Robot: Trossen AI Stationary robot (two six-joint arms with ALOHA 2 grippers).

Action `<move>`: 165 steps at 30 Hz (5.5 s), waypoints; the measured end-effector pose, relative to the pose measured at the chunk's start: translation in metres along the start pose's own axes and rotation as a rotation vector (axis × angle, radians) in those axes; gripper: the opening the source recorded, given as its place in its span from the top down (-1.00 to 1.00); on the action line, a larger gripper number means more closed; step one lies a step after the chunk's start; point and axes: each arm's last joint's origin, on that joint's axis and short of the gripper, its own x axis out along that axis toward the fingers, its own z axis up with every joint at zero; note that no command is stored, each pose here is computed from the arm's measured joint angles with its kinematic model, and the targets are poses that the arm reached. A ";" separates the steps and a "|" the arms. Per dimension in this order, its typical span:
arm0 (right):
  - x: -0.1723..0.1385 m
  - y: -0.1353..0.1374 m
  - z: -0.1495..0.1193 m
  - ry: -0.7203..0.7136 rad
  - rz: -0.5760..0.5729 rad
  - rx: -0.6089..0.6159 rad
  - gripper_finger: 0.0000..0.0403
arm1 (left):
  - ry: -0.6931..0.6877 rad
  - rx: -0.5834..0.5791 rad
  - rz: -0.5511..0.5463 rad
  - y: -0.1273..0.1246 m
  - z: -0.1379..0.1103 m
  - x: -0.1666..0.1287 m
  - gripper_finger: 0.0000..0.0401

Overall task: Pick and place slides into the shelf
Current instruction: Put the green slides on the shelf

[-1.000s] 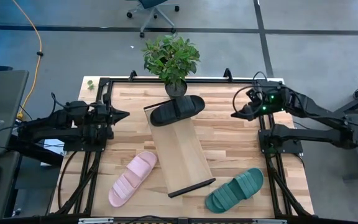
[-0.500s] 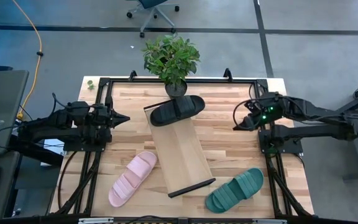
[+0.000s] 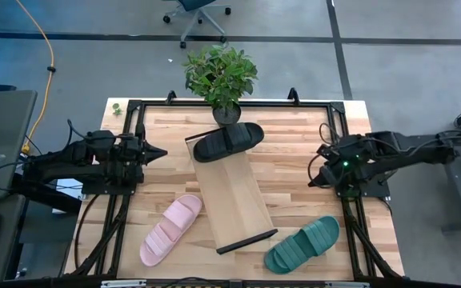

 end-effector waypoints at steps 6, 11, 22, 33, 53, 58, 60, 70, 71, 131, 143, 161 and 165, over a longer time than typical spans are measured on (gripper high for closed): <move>-0.011 -0.003 -0.012 -0.049 -0.007 0.021 1.00 | 0.018 -0.001 -0.002 0.000 -0.002 0.000 1.00; -0.017 -0.006 -0.021 -0.035 -0.011 0.044 1.00 | 0.019 -0.010 -0.002 0.000 -0.002 0.000 1.00; -0.019 -0.014 -0.035 0.001 -0.104 0.097 1.00 | 0.020 -0.038 -0.002 0.000 -0.002 0.000 1.00; -0.010 -0.019 -0.045 0.031 -0.256 0.297 1.00 | 0.020 -0.041 -0.001 0.000 -0.002 0.000 1.00; 0.006 -0.006 -0.079 0.162 -0.274 0.247 0.32 | 0.037 -0.042 0.000 0.000 -0.004 0.000 1.00; 0.008 -0.002 -0.088 0.140 -0.235 0.229 0.22 | 0.036 -0.050 0.000 0.000 -0.004 0.000 1.00; 0.010 -0.002 -0.093 0.144 -0.245 0.219 0.23 | 0.037 -0.059 -0.001 0.000 -0.004 0.000 1.00; 0.014 -0.002 -0.125 0.049 -0.190 0.216 0.27 | 0.036 -0.064 -0.009 0.000 -0.004 0.000 1.00; 0.015 -0.001 -0.127 0.039 -0.180 0.216 0.27 | 0.036 -0.065 -0.008 0.000 -0.004 0.000 1.00; 0.062 -0.064 -0.165 0.081 -0.172 0.145 0.27 | 0.033 -0.193 0.013 0.000 -0.003 0.000 1.00; 0.086 -0.064 -0.174 0.032 -0.193 0.156 0.27 | 0.034 -0.192 0.002 0.000 -0.003 0.000 1.00; 0.095 -0.058 -0.179 0.022 -0.122 0.191 0.77 | 0.037 -0.172 -0.015 -0.001 -0.003 0.000 1.00; 0.095 -0.057 -0.179 0.020 -0.113 0.199 0.88 | 0.037 -0.168 -0.017 -0.001 -0.003 0.000 1.00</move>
